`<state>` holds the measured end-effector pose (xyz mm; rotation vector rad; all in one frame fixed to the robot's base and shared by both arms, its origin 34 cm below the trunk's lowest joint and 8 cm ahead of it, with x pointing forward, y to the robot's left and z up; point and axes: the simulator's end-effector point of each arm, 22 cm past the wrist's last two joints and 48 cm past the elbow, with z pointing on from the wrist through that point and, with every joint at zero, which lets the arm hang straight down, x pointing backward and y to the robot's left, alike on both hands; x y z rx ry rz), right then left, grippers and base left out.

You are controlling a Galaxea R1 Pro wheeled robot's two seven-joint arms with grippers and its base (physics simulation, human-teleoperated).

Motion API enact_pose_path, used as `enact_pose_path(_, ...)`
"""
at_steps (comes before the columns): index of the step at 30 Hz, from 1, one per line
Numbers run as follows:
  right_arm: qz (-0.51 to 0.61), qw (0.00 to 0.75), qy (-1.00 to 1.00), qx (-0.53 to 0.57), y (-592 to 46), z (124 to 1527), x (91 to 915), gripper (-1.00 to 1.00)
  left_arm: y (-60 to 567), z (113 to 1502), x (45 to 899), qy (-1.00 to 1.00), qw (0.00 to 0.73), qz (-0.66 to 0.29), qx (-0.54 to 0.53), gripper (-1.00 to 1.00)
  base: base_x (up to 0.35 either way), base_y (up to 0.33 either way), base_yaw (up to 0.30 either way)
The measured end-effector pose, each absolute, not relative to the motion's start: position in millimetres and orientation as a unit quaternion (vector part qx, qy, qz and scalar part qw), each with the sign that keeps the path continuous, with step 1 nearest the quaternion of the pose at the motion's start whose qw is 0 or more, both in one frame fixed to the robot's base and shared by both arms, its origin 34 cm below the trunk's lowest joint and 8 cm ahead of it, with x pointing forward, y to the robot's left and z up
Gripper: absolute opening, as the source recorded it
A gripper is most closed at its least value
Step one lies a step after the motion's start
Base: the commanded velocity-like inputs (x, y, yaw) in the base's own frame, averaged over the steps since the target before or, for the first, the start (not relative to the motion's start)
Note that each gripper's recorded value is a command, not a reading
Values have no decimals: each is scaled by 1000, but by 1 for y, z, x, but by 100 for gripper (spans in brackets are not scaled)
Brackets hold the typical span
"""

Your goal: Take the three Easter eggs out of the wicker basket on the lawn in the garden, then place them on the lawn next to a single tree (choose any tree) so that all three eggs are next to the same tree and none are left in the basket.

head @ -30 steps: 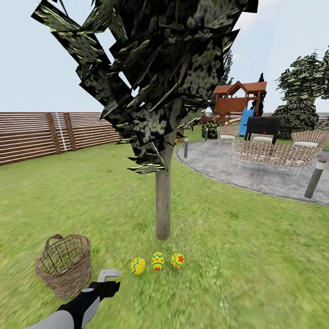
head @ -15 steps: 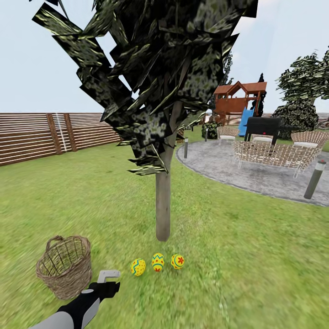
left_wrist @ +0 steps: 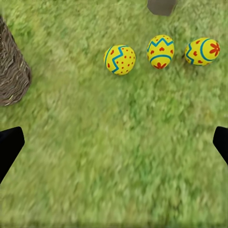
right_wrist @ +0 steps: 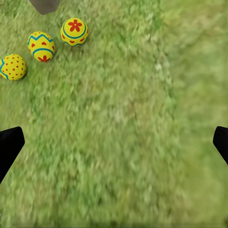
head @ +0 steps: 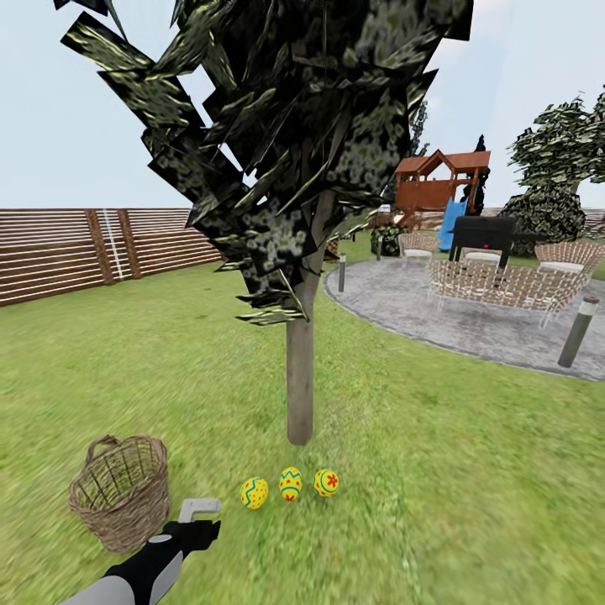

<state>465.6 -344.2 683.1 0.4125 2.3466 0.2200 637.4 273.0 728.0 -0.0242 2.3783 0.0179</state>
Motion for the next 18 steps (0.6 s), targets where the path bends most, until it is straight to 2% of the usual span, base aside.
enact_pose_path(18,87,362,914,162,-343,701,459,100,274,748,633,928,372,8,-10,100,0,0,0)
